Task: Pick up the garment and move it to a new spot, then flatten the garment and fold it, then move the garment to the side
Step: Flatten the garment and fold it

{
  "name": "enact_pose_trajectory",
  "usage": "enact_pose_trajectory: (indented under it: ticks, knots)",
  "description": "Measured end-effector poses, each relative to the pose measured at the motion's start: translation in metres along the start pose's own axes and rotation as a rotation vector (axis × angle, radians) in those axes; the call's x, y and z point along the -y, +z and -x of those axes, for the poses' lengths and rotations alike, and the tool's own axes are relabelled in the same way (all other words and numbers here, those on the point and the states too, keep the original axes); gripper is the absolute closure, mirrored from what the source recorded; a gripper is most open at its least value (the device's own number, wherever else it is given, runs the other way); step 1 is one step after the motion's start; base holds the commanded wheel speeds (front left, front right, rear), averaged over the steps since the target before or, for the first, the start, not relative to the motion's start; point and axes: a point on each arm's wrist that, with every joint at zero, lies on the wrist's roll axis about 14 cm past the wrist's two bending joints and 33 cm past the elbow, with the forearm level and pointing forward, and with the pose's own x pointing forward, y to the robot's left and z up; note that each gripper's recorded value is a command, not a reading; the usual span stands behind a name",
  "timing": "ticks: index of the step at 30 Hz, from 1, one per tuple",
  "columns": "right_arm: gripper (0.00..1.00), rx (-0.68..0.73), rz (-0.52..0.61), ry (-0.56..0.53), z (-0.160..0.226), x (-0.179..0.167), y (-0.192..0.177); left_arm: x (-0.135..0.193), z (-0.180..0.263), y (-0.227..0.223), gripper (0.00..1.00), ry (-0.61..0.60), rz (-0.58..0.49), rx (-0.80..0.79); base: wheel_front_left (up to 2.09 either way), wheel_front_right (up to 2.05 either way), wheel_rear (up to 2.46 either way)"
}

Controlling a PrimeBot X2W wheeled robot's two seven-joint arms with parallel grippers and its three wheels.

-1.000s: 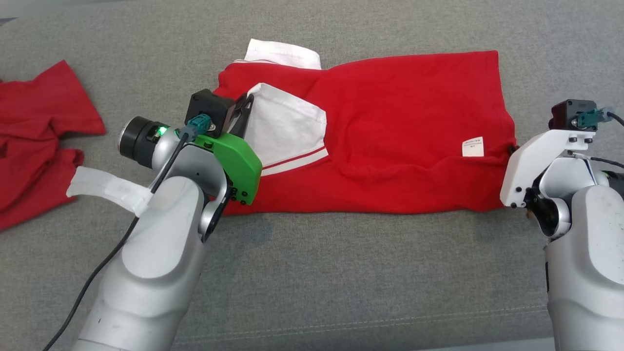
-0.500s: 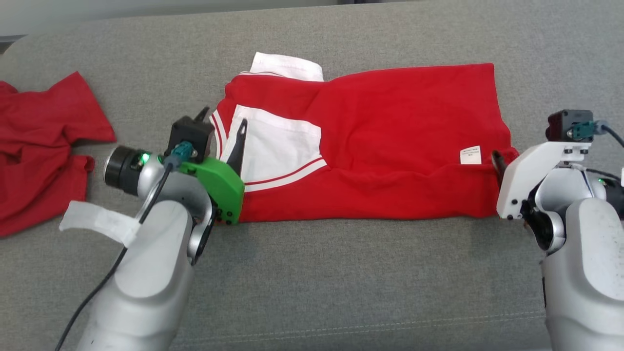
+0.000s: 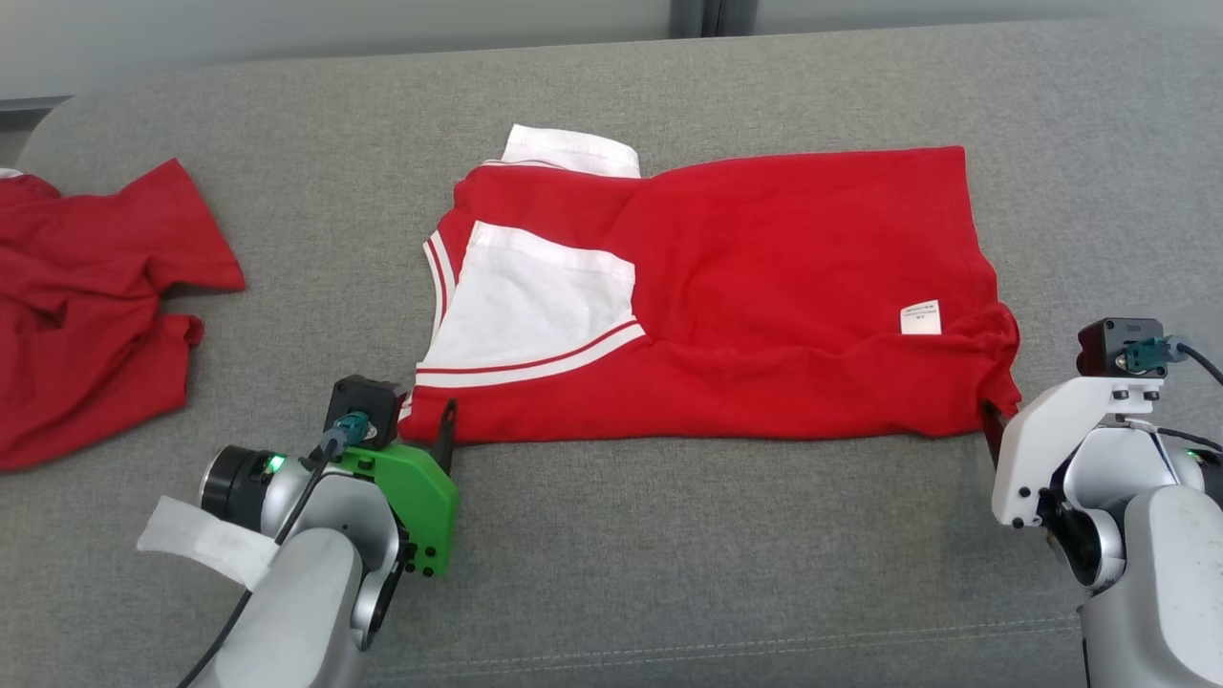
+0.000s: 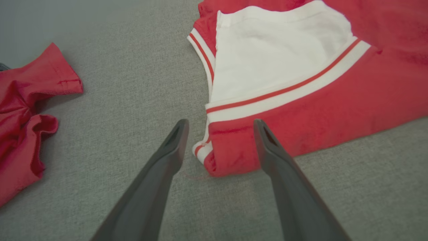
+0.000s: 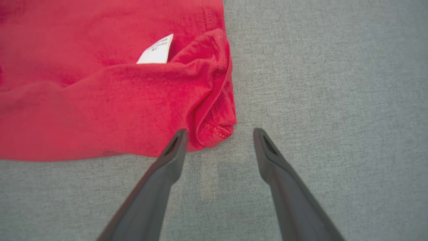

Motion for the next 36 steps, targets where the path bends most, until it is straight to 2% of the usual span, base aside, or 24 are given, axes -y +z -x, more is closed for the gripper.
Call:
enact_pose_trajectory:
  ticks: [9,16,20,26,36]
  knots:
    - [0.00,-0.008,0.005,0.002,-0.009,-0.002,-0.003,-0.002,-0.003,-0.014,0.00,0.010,-0.006,-0.057,0.00,0.00,0.00]
    - [0.00,-0.055,0.113,-0.036,-0.016,0.001,-0.012,0.001,-0.003,-0.023,0.00,0.004,0.028,-0.088,0.00,0.00,0.00]
    - [0.00,-0.046,0.164,-0.086,-0.016,0.014,-0.008,0.002,-0.004,-0.026,0.00,0.001,0.035,-0.099,0.00,0.00,0.00]
    - [0.00,-0.055,0.151,-0.094,-0.015,0.018,-0.012,0.002,-0.005,-0.027,0.00,0.007,0.042,-0.100,0.00,0.00,0.00]
    - [0.00,-0.064,0.127,-0.035,-0.019,-0.001,-0.016,-0.004,-0.006,-0.030,0.00,0.028,0.053,-0.106,0.00,0.00,0.00]
